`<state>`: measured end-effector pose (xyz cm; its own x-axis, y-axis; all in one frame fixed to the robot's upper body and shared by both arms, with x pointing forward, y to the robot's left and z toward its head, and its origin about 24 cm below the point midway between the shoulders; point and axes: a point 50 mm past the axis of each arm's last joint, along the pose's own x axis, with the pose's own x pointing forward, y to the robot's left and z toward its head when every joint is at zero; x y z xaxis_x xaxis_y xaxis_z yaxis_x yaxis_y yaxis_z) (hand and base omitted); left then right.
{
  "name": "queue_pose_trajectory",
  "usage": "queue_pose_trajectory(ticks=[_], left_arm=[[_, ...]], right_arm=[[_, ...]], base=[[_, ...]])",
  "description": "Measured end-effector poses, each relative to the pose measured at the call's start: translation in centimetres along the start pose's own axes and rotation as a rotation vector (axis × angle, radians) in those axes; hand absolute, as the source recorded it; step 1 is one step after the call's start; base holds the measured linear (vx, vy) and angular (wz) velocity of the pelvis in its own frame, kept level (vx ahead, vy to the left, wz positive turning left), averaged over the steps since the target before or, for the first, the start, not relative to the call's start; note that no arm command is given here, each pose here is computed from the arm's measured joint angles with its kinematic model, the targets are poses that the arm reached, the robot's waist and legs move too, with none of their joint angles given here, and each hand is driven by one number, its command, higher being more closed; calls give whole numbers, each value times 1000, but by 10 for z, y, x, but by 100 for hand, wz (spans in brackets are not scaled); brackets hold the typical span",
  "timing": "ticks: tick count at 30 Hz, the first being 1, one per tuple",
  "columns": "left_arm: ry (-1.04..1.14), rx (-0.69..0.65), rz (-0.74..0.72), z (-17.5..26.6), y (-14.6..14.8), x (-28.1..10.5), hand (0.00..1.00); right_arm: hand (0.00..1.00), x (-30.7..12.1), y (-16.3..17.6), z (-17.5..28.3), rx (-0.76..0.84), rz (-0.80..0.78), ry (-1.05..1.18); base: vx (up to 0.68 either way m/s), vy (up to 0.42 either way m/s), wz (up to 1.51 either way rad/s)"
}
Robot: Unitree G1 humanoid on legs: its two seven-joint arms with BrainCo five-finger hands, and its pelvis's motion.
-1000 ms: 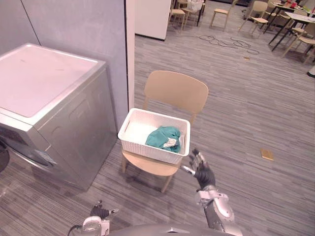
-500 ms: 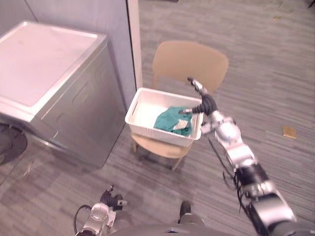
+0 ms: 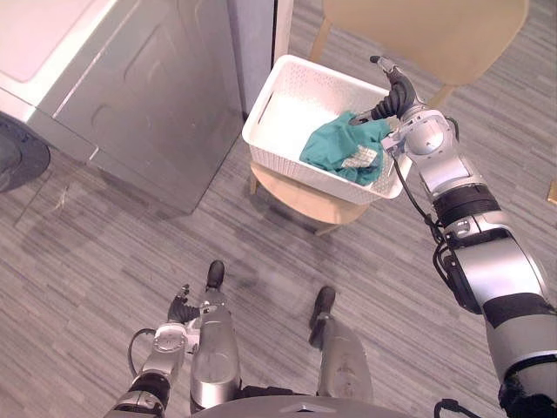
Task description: Pick up the laundry basket with both hands and put the clothes into the washing machine.
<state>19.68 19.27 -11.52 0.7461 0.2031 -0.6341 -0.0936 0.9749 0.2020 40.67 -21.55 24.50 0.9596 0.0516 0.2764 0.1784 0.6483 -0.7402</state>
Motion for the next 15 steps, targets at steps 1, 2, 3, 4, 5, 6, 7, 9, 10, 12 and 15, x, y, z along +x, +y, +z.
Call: queue_pose_trajectory(ticks=[1,2,3,4,5,6,7,9,10,12,15], left_arm=[[2,-16,13,0,1,0,0],[1,-26,18,0,1,0,0],[2,-34,20,0,1,0,0],[-2,-44,22,2,2,0,0],[-9,-55,25,4,2,1,0],[-15,-62,26,5,2,1,0],[-30,-71,27,9,2,1,0],[-69,-98,20,18,-2,1,0],[-86,-117,9,23,-8,0,0],[-118,-154,-23,31,-21,-2,0],[-171,-189,-43,44,-28,-4,0]], right_arm=[[0,0,-1,-1,5,-5,9],[0,1,-3,-3,17,-12,20],[0,1,-3,-3,18,-16,24],[0,1,-4,-4,20,-28,33],[0,1,-6,-4,28,-43,38],[0,1,-9,-5,39,-57,42],[0,1,-11,-5,46,-76,45],[0,4,-17,1,57,-98,42],[0,5,-20,4,58,-106,34],[0,6,-24,7,57,-130,26],[0,8,-30,10,77,-162,20]], base=[[-33,-30,8],[-31,-34,7],[-23,-41,7],[-20,-40,5],[-17,-38,5],[-20,-36,3],[-14,-32,3],[-10,-18,2],[0,0,0],[0,0,0],[0,0,0]])
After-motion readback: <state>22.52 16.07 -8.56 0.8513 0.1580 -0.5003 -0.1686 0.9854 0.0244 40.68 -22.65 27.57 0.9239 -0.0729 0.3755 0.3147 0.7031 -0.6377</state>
